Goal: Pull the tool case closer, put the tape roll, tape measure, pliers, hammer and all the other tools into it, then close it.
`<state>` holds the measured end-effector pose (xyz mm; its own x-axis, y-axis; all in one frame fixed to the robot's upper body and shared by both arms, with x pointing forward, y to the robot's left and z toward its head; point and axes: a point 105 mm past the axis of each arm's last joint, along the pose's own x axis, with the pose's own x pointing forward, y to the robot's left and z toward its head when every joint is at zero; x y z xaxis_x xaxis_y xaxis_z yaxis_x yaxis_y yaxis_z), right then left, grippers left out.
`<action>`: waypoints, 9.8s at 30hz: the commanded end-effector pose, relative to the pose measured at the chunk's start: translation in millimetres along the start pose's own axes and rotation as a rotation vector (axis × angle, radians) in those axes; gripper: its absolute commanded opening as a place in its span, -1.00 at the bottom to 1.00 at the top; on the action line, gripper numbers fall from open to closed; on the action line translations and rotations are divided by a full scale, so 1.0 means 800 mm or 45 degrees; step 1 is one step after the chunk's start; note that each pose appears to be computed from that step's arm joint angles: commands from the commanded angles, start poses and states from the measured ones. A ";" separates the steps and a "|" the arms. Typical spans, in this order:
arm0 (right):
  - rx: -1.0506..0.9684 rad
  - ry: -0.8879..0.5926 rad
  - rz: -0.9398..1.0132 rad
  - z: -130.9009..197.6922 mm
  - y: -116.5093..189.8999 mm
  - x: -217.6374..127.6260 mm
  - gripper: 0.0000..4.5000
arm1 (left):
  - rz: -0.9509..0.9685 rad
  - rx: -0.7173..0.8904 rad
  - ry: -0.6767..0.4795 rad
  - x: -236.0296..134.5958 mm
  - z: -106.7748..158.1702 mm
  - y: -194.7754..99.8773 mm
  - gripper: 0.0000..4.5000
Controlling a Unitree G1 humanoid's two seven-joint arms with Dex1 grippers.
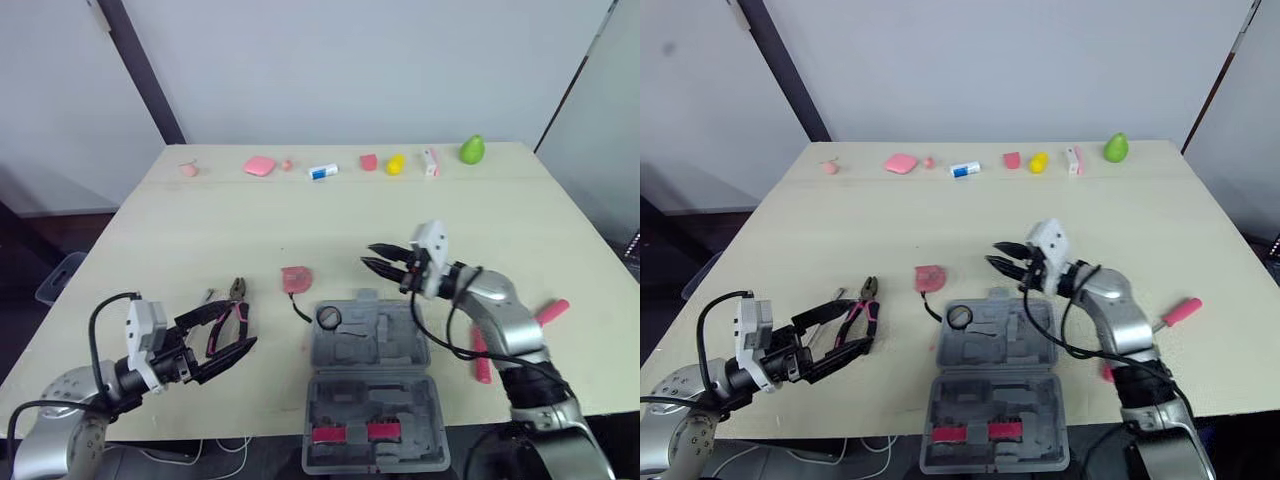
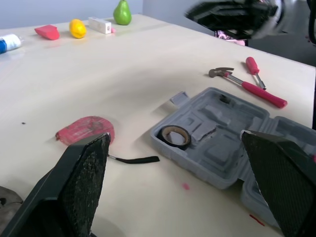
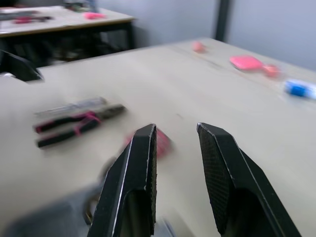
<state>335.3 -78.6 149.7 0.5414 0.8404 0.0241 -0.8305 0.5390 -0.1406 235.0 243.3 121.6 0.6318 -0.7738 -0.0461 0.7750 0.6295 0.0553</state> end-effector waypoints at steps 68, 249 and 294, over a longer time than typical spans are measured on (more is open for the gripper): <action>0.008 0.094 0.010 -0.004 -0.005 -0.167 0.99 | 0.957 -0.151 0.370 0.157 -0.064 0.026 1.00; -0.039 0.124 0.429 0.017 0.061 -0.138 1.00 | 0.295 0.040 0.679 0.040 -0.090 -0.054 -0.98; -0.072 0.127 0.376 0.015 0.057 -0.138 1.00 | -0.334 0.173 0.575 0.035 -0.054 -0.018 0.99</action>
<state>237.1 -148.1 142.5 0.2908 0.9460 -0.1436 -0.9518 0.2707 -0.1443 243.3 214.7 77.2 0.4080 -0.7702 -0.4902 0.9049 0.4125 0.1051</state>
